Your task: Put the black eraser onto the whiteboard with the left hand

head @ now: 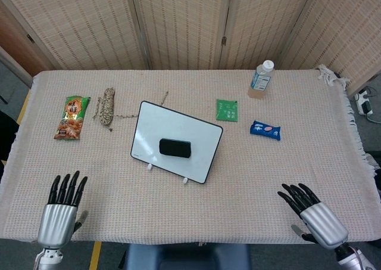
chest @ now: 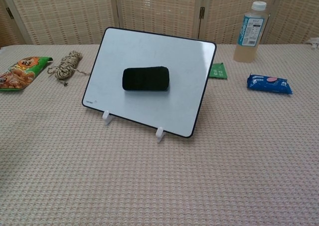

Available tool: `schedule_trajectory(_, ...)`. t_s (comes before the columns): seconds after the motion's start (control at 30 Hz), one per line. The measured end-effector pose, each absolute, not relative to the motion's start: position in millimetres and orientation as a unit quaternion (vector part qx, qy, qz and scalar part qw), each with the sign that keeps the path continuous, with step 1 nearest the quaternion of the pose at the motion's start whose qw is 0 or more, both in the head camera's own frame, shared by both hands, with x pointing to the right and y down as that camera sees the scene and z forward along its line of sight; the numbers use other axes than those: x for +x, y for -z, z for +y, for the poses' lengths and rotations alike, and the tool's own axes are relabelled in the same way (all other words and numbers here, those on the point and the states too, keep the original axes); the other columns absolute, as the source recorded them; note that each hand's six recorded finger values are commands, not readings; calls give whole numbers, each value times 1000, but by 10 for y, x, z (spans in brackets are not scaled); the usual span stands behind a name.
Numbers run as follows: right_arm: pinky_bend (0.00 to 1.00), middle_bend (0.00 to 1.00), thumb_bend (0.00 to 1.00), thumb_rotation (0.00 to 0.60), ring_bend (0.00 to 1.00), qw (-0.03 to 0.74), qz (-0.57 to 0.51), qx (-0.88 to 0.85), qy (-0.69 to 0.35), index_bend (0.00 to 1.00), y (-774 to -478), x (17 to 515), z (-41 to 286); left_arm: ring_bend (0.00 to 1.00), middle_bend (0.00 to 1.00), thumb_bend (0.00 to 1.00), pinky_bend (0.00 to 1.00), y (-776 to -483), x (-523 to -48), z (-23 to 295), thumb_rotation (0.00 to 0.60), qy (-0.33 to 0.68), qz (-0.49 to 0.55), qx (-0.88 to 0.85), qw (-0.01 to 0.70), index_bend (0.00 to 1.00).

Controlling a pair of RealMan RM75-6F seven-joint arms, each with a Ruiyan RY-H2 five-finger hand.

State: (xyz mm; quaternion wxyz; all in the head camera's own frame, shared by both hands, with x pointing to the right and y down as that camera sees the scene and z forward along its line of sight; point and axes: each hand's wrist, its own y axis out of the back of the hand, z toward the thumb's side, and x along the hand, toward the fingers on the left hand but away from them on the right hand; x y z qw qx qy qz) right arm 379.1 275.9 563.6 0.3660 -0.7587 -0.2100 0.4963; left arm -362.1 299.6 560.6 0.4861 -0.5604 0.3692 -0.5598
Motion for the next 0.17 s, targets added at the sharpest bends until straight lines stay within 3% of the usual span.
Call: schedule_trajectory(0.17,0,0,348,600,0,367,-211,-759,-494,0,-5626,3797,2752,0,0,208,0,-5368,-3958,3337,600,558,414,-540,476,0)
